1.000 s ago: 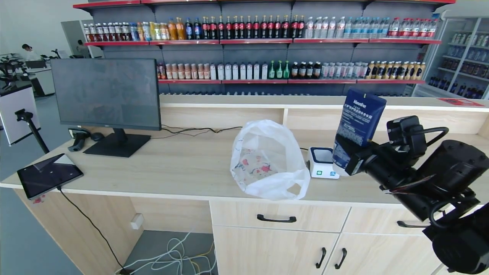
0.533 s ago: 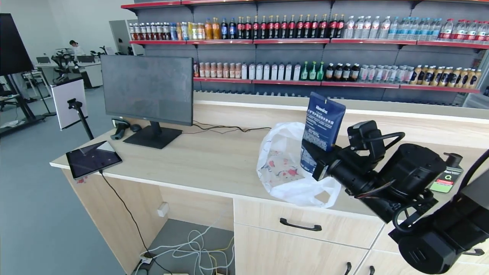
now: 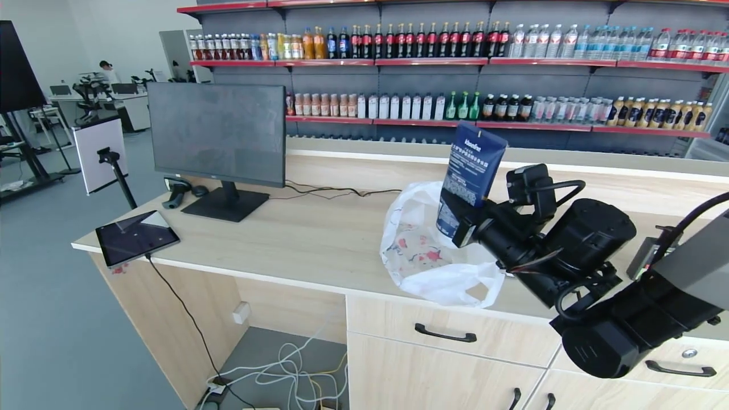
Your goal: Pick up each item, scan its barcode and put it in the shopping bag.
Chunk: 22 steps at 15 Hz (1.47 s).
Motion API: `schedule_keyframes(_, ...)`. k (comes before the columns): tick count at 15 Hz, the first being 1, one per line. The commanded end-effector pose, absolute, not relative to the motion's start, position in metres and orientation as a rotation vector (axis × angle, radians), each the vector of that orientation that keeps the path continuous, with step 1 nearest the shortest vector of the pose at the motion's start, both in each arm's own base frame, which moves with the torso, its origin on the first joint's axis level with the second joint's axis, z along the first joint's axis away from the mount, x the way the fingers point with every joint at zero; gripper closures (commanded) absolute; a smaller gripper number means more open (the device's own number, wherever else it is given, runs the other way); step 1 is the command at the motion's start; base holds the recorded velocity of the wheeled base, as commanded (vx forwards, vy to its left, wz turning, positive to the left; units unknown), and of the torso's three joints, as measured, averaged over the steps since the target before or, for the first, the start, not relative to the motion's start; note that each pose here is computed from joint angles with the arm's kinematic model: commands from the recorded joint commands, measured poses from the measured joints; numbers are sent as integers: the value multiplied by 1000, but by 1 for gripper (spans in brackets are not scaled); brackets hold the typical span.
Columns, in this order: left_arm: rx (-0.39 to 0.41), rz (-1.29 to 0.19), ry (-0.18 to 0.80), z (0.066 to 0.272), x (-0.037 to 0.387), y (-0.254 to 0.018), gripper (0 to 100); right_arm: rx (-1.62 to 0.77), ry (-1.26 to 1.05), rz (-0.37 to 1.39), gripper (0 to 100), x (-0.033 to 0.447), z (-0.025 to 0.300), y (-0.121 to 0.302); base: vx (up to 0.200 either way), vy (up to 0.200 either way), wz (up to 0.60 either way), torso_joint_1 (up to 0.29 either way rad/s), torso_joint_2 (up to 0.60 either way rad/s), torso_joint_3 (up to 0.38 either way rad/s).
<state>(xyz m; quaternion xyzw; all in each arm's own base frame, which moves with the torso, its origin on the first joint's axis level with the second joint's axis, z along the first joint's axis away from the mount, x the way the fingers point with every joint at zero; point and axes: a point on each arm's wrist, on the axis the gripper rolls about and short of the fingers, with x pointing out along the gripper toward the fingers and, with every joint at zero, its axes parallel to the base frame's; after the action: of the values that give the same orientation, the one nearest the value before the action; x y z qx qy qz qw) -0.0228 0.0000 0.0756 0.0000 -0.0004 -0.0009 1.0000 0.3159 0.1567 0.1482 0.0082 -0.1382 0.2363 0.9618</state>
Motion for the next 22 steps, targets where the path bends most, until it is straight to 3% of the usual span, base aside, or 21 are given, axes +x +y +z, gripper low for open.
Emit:
schedule_keyframes(1, 2, -3, 0, 75, -23, 0, 100, 13, -255, 463, 100, 331, 133, 161, 0, 0, 0, 0, 0, 0)
schedule_keyframes(6, -2, -2, 0, 75, -23, 0, 100, 93, -256, 320, 100, 364, 118, 164, 0, 0, 0, 0, 0, 0)
schedule_keyframes(11, 0, -3, 0, 75, -23, 0, 100, 146, -247, 252, 100, 383, 89, 199, 0, 0, 0, 0, 0, 0)
schedule_keyframes(22, 3, -3, -2, 76, -23, 0, 100, 109, -197, 230, 100, 416, 31, 199, 0, 0, 0, 0, 0, 0)
